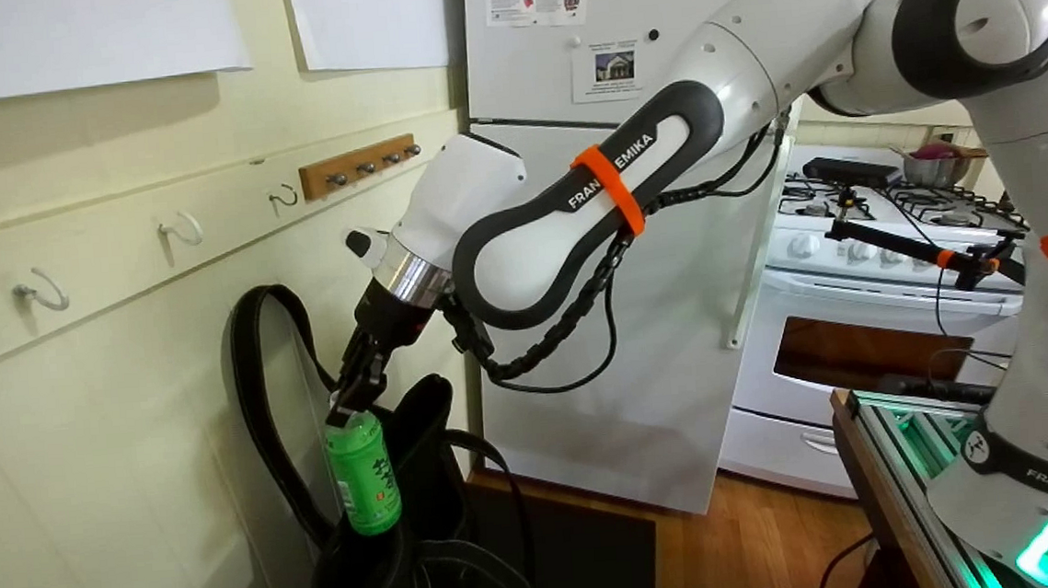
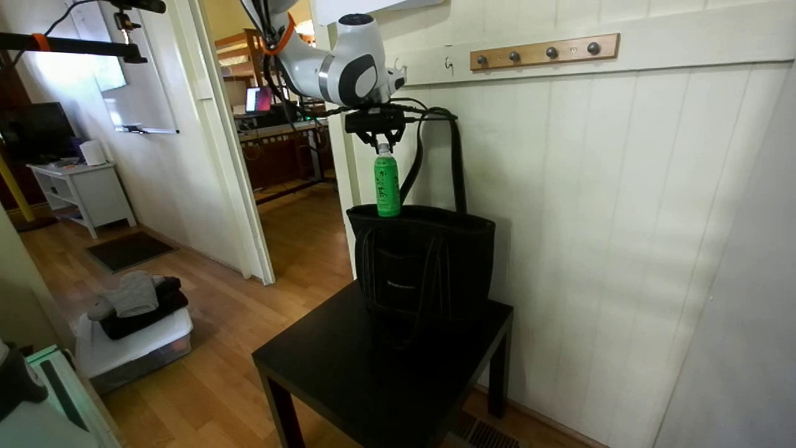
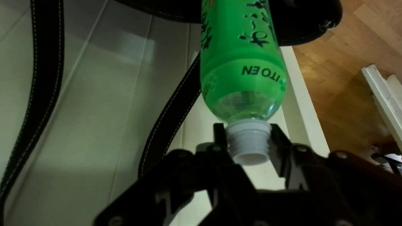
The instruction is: Take the green bottle out of the black bag.
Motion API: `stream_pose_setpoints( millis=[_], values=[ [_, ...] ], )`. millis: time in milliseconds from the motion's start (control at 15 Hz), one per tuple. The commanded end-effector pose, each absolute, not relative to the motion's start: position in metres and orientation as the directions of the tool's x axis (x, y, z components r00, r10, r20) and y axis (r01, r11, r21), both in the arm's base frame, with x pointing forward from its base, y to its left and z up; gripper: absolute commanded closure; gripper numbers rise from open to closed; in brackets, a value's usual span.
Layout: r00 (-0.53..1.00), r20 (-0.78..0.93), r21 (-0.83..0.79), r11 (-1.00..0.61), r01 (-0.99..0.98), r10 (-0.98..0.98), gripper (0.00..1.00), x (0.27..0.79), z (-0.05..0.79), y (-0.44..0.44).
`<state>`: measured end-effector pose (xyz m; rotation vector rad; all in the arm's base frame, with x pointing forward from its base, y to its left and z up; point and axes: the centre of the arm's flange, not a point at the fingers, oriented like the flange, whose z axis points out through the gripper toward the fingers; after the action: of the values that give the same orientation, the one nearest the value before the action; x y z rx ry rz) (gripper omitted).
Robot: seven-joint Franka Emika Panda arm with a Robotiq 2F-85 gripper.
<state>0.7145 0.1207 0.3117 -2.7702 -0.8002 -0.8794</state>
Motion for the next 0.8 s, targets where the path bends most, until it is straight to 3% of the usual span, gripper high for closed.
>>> stream_pose_setpoints(
  millis=[0,733],
  values=[
    [0.643,0.596,0.034,-0.815,0.579,0.481,0.88,0.728,0.29,0.126],
    [0.613,0.606,0.003,-0.772,0.636,0.507,0.88,0.746,0.247,0.145]
  ],
)
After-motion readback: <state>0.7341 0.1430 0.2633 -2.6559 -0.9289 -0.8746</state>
